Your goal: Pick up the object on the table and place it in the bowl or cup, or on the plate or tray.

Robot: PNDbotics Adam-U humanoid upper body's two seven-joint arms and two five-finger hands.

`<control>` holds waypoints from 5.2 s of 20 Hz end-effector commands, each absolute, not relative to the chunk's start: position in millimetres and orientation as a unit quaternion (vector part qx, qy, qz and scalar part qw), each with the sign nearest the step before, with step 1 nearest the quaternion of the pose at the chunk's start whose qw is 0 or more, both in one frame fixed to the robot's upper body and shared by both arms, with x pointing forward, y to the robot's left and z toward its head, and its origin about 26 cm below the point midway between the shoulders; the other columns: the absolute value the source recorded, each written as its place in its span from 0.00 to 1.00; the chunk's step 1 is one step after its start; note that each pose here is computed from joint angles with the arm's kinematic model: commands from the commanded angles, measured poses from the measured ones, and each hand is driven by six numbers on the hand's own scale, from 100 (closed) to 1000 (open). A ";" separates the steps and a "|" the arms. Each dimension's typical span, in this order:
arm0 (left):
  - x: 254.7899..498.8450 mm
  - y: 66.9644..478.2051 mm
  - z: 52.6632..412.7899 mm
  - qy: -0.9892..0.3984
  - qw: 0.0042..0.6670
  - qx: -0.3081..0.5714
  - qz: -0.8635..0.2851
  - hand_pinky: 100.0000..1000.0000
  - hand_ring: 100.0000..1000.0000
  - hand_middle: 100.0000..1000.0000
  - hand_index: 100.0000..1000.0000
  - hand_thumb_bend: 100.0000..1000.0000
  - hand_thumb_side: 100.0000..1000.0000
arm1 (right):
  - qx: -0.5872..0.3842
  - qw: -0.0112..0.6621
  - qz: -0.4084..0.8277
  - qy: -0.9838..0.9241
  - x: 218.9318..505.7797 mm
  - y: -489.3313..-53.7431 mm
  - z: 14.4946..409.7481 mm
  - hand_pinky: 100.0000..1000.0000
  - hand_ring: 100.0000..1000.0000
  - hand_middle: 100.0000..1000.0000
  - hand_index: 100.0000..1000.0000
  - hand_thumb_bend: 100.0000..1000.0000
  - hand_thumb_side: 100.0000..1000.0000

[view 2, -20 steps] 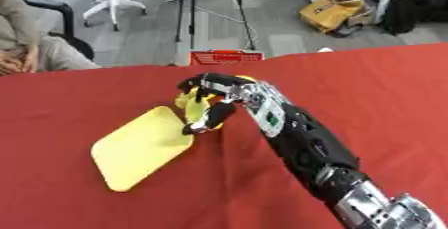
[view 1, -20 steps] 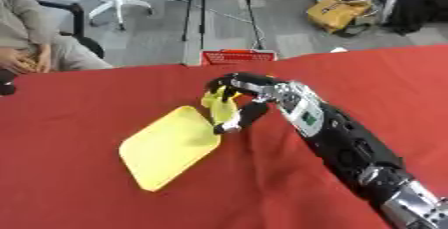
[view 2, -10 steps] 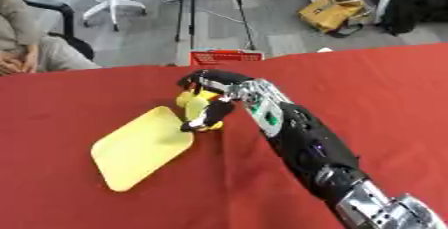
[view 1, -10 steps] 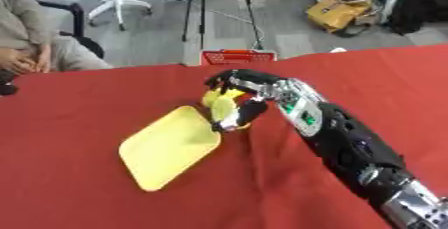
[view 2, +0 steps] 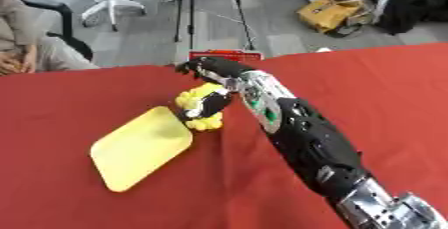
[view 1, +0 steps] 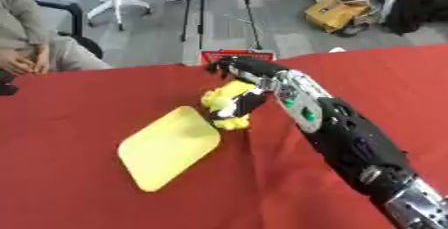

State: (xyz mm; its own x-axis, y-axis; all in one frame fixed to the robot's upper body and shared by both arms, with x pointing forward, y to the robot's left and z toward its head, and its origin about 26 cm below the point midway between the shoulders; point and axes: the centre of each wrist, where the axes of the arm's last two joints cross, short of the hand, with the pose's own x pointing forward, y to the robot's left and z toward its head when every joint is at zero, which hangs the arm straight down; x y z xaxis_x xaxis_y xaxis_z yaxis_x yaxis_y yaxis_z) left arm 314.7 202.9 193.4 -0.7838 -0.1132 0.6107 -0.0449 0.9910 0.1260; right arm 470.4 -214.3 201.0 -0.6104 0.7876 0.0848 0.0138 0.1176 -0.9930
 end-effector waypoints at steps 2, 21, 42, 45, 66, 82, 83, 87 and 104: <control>312.7 205.4 200.6 -0.947 0.313 0.047 -0.058 0.57 0.59 0.70 0.79 0.75 0.81 | -0.348 0.295 0.608 -0.650 468.5 -216.6 222.0 0.84 0.82 0.85 0.96 0.61 0.41; 312.7 206.6 200.5 -0.946 0.314 0.051 -0.059 0.57 0.58 0.69 0.79 0.75 0.81 | -0.347 0.396 0.668 -0.527 481.0 -246.3 176.8 0.84 0.83 0.87 0.96 0.58 0.34; 313.1 206.2 201.0 -0.946 0.314 0.049 -0.061 0.57 0.58 0.69 0.79 0.76 0.81 | -0.275 0.394 0.656 -0.582 477.2 -231.2 187.5 0.82 0.78 0.84 0.95 0.63 0.34; 313.0 206.2 201.1 -0.946 0.314 0.050 -0.061 0.57 0.59 0.69 0.79 0.76 0.81 | -0.277 0.383 0.650 -0.595 474.4 -227.9 199.9 0.82 0.78 0.84 0.95 0.63 0.35; 312.9 206.6 200.9 -0.946 0.314 0.051 -0.059 0.57 0.58 0.69 0.78 0.76 0.81 | -0.279 0.391 0.666 -0.571 475.6 -224.5 188.3 0.82 0.79 0.85 0.96 0.61 0.33; 313.0 206.7 200.7 -0.946 0.316 0.050 -0.057 0.57 0.58 0.69 0.78 0.76 0.81 | -0.277 0.404 0.683 -0.542 478.0 -226.9 157.7 0.81 0.77 0.83 0.94 0.60 0.31; 313.0 206.7 200.7 -0.946 0.316 0.050 -0.057 0.57 0.58 0.69 0.78 0.76 0.81 | -0.276 0.404 0.683 -0.543 478.0 -226.6 156.3 0.80 0.76 0.82 0.93 0.60 0.31; 313.1 206.6 200.6 -0.946 0.316 0.050 -0.057 0.57 0.58 0.69 0.78 0.76 0.81 | -0.273 0.404 0.680 -0.548 478.1 -224.3 152.6 0.74 0.70 0.79 0.90 0.61 0.31; 313.3 206.5 200.7 -0.946 0.316 0.051 -0.056 0.57 0.59 0.69 0.78 0.76 0.82 | -0.299 0.384 0.625 -0.610 477.2 -226.3 148.9 0.12 0.13 0.20 0.35 0.43 0.34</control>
